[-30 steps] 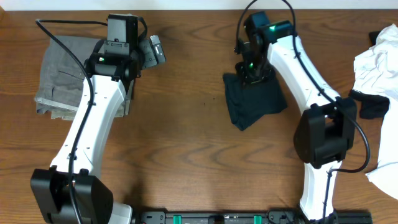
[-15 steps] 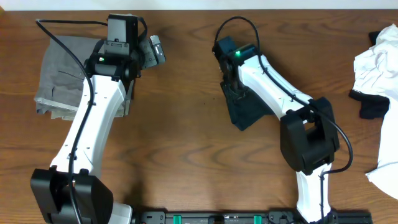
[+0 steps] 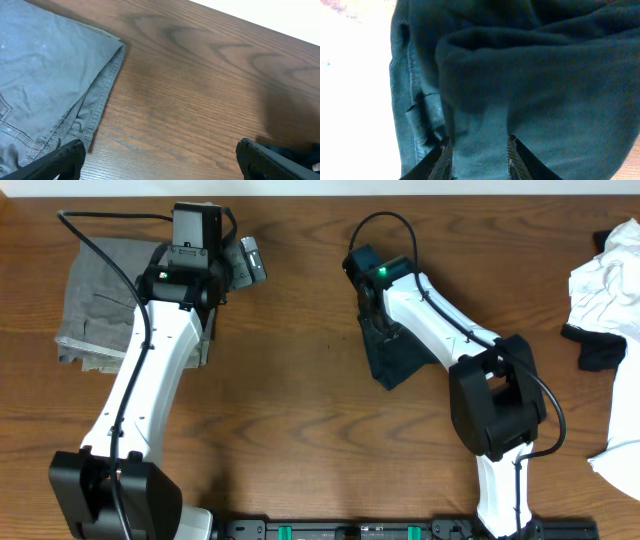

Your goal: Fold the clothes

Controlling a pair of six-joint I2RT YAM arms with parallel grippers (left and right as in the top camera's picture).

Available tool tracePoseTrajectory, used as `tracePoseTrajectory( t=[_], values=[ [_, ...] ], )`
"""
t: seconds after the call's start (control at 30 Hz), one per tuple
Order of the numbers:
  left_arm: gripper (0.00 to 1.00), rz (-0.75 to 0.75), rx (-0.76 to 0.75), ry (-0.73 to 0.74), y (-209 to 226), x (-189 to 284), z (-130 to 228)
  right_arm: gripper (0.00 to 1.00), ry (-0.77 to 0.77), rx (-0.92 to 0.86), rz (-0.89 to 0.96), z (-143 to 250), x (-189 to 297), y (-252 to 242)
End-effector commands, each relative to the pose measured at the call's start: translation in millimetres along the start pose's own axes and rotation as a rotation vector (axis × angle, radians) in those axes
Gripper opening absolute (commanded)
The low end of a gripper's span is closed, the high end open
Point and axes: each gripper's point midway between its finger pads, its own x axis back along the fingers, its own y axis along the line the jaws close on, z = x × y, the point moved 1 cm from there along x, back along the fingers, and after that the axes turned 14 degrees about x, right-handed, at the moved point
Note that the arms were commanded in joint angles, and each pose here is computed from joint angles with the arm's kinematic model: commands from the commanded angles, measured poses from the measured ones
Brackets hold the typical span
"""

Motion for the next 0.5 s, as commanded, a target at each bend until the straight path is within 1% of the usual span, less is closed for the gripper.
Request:
tracePoseTrajectory(
  t=[0.0, 0.37, 0.47],
  values=[
    [0.98, -0.015, 0.003, -0.002, 3, -2, -1, 0.35, 0.016, 0.004, -0.020, 3, -2, 10],
    [0.98, -0.015, 0.003, -0.002, 3, -2, -1, 0.36, 0.021, 0.007, -0.020, 8, -15, 14],
    [0.98, -0.015, 0.003, -0.002, 3, -2, -1, 0.36, 0.014, 0.006, 0.011, 8, -20, 11]
  ],
)
